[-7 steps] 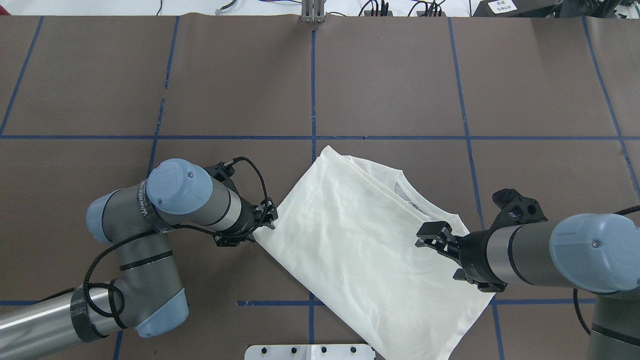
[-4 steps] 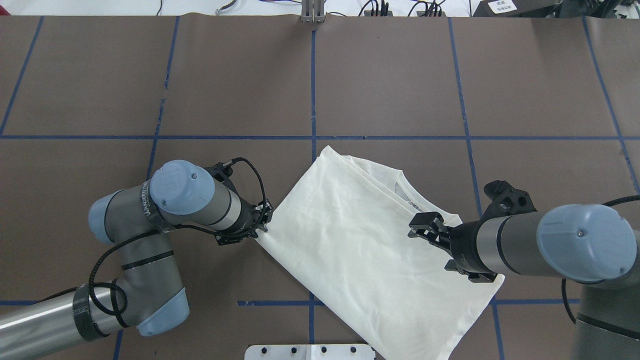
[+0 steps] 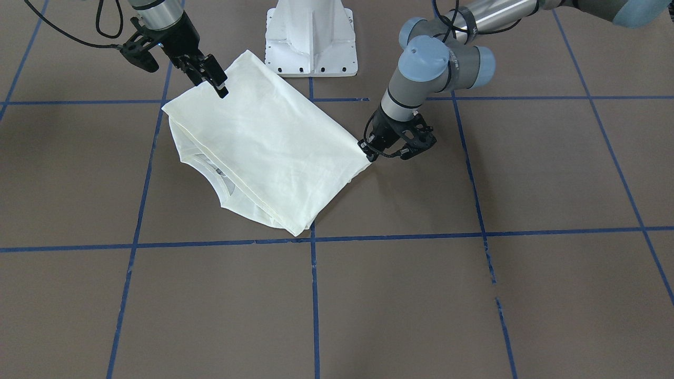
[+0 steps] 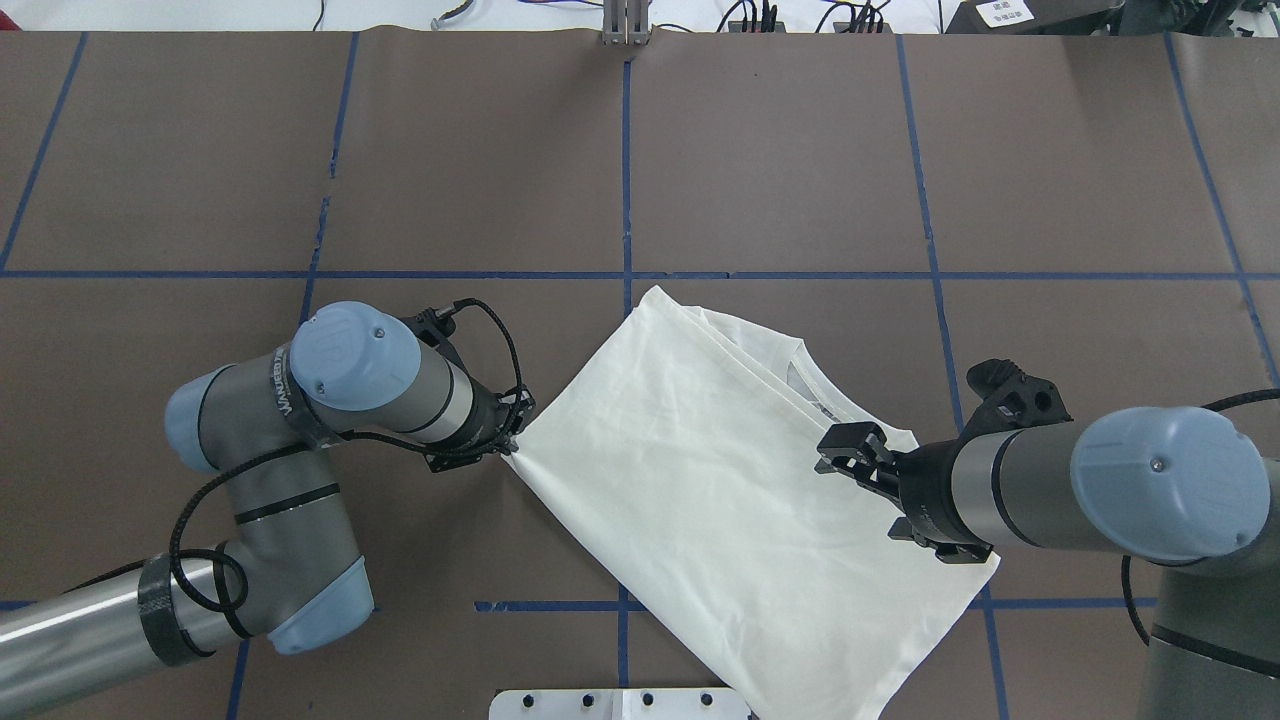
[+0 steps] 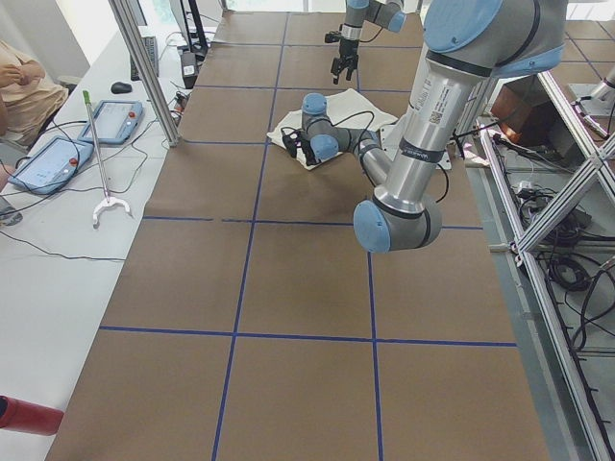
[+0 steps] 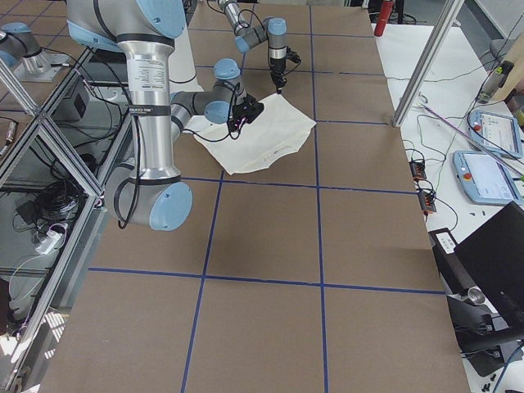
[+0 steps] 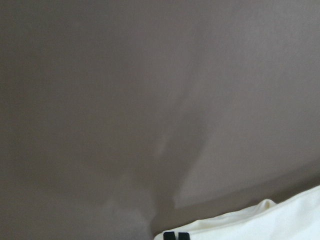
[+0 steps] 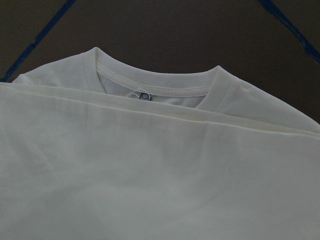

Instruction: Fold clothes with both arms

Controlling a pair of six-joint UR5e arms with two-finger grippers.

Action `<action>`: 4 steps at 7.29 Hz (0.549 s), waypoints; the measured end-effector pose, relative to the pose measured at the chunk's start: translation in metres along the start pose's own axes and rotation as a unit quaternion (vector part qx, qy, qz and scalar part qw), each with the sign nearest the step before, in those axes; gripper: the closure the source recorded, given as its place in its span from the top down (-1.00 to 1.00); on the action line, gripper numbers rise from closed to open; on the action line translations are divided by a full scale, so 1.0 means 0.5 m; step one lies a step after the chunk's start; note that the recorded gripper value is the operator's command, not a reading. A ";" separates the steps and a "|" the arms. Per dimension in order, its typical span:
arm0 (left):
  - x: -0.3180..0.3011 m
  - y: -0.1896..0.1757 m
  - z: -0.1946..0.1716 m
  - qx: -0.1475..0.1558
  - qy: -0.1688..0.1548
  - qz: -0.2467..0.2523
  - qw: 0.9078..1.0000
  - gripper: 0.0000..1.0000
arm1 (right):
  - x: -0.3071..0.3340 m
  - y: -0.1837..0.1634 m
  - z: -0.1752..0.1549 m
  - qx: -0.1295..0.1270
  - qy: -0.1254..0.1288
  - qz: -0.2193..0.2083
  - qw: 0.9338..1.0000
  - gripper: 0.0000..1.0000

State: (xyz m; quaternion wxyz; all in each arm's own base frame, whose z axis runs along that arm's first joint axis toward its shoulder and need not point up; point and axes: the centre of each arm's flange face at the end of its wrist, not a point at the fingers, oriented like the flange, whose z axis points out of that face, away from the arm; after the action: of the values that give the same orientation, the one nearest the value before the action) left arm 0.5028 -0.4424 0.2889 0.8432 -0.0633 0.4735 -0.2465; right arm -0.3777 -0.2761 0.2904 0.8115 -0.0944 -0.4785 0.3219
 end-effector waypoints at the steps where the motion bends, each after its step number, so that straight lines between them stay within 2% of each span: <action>1: 0.042 -0.094 -0.019 0.028 0.010 0.006 1.000 -1.00 | -0.001 0.000 0.000 0.000 -0.001 0.000 1.000 1.00; 3: 0.191 -0.288 -0.024 0.078 0.035 -0.006 0.996 -1.00 | -0.001 -0.002 0.000 0.003 -0.002 0.001 1.000 1.00; 4: 0.249 -0.365 -0.031 0.096 0.051 -0.011 0.994 -0.31 | -0.001 -0.002 0.001 0.005 -0.002 0.002 1.000 1.00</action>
State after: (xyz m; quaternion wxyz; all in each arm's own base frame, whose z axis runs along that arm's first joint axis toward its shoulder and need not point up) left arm 0.4785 -0.6583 0.2469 0.8172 0.0255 0.4896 -0.3031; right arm -0.3776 -0.2775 0.2907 0.8103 -0.0905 -0.4785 0.3260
